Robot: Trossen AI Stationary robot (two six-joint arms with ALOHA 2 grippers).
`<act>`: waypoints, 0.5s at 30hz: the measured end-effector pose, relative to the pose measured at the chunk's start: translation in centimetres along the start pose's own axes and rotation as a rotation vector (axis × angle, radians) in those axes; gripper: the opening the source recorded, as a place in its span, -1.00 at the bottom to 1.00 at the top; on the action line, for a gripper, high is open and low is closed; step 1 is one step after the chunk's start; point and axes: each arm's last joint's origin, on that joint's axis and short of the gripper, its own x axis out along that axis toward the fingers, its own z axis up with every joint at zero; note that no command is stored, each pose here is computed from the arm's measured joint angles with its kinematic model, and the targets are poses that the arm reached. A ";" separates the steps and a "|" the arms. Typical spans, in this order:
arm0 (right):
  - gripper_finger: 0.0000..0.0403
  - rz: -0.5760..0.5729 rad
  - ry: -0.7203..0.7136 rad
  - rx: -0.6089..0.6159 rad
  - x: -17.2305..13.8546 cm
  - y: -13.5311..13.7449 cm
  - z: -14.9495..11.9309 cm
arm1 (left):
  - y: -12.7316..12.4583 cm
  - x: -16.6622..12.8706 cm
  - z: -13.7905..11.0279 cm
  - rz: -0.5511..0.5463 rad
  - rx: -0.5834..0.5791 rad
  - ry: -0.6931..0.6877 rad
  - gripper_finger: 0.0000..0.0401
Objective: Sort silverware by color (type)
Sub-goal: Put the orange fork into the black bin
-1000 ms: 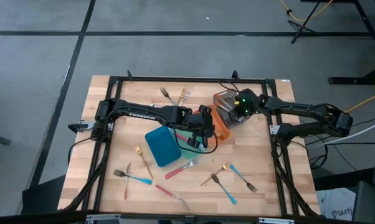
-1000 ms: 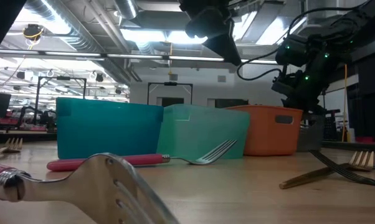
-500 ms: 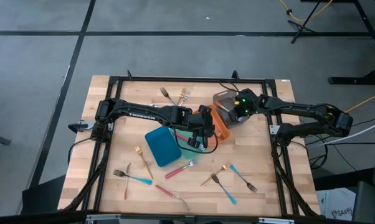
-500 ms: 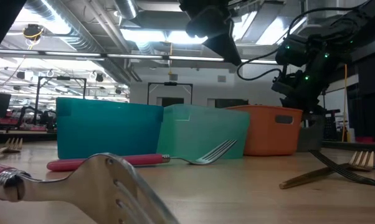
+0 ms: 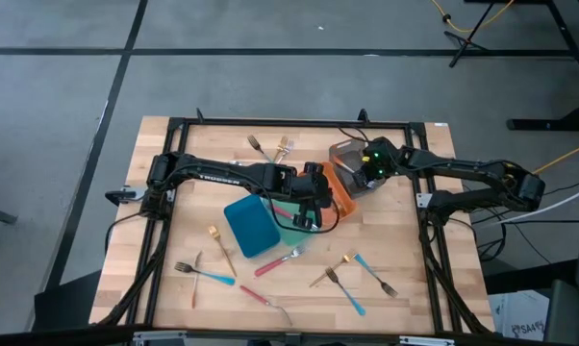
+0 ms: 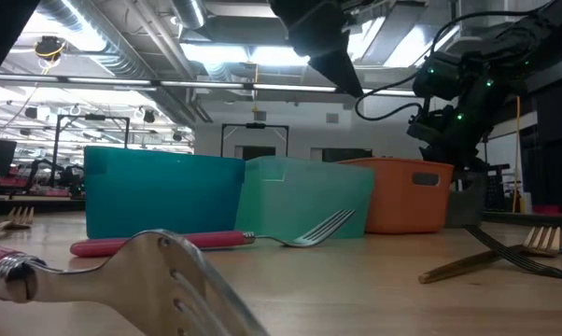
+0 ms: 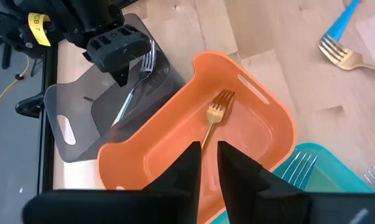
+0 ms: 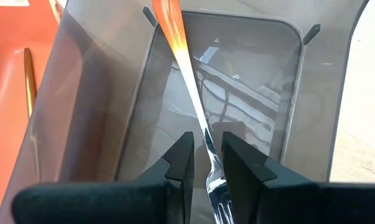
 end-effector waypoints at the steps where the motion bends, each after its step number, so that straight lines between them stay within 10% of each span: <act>1: -0.63 0.000 0.000 0.000 0.0 0.0 0.0 | 0.0 0.0 0.0 0.001 -0.011 -0.004 -0.73; 15: -0.63 0.000 0.001 0.000 0.0 0.0 0.0 | 0.3 0.0 0.2 0.058 -0.029 -0.011 -0.40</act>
